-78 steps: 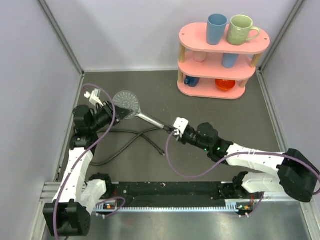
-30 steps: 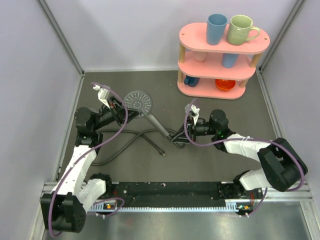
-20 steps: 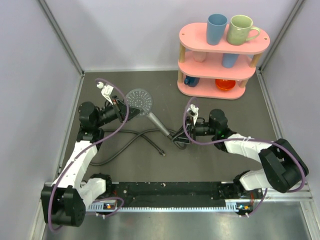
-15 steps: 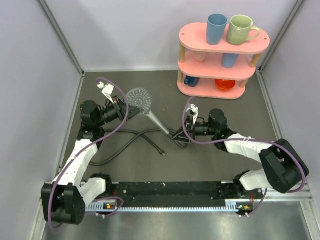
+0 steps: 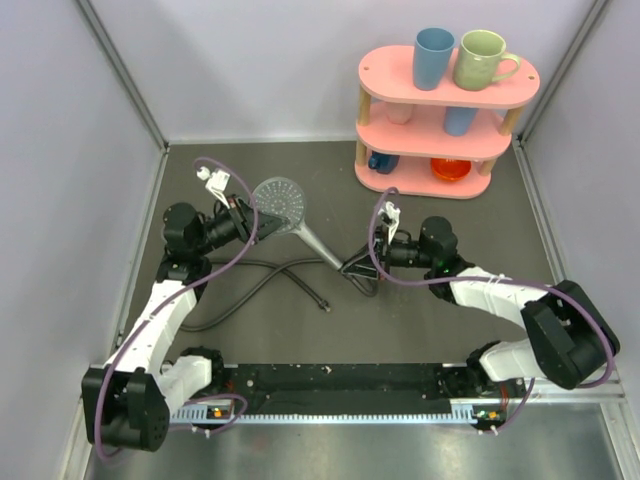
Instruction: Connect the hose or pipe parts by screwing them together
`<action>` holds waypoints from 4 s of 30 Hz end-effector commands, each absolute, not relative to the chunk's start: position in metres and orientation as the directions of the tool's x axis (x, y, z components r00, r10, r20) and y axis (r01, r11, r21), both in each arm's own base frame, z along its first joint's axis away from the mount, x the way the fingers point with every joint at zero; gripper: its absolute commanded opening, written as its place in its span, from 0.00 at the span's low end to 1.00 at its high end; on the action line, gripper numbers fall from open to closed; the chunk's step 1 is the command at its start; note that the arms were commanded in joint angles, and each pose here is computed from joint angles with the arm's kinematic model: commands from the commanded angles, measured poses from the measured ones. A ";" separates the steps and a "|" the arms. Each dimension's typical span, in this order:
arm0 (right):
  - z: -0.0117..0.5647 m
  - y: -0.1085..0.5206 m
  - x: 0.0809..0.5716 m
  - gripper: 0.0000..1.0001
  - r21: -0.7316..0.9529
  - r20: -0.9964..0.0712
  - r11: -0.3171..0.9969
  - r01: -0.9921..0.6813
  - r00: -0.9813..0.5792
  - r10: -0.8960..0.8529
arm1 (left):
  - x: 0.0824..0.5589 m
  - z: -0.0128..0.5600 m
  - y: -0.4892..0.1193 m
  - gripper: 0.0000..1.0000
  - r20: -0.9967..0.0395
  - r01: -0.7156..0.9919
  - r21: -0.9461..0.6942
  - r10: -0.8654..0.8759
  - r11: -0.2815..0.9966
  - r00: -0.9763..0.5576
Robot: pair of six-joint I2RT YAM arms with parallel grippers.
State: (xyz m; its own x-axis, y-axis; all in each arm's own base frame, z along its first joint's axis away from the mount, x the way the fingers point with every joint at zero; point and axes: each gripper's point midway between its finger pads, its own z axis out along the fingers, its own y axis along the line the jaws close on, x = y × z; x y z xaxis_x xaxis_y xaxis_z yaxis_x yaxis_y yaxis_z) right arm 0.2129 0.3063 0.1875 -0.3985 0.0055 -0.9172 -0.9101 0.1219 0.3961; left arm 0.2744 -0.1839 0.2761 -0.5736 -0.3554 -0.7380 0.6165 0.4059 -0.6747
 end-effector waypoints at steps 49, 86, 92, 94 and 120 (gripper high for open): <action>0.251 0.264 0.255 0.63 -0.121 -0.993 0.497 -0.859 0.103 -0.065 | 0.281 0.268 -0.177 0.00 -0.615 0.431 -0.787 -0.496 0.442 -0.613; 0.199 0.316 0.228 0.45 -0.650 -0.756 0.390 -0.652 0.505 -0.417 | 0.276 0.277 -0.149 0.00 -0.438 0.070 -0.855 -0.642 0.514 -0.629; 0.199 0.325 0.228 0.36 -0.626 -0.777 0.396 -0.672 0.495 -0.388 | 0.273 0.279 -0.149 0.00 -0.428 0.071 -0.863 -0.648 0.501 -0.630; 0.200 0.326 0.228 0.28 -0.618 -0.784 0.402 -0.675 0.492 -0.379 | 0.272 0.280 -0.150 0.00 -0.429 0.074 -0.863 -0.647 0.500 -0.630; 0.259 0.332 0.198 0.00 -0.095 -0.995 0.031 -0.995 0.096 0.034 | 0.223 0.298 -0.182 0.00 -0.770 0.760 -0.575 -0.514 0.303 -0.379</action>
State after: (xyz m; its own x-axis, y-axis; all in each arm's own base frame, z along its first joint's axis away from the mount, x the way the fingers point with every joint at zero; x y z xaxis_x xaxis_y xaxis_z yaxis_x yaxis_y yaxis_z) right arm 0.2364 0.3073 0.1854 0.0592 -0.1945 -0.9791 -0.9413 0.3156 -0.1196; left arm 0.2624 -0.1580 0.2697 -0.4000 -0.6043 -0.6890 0.5501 0.4430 -0.7079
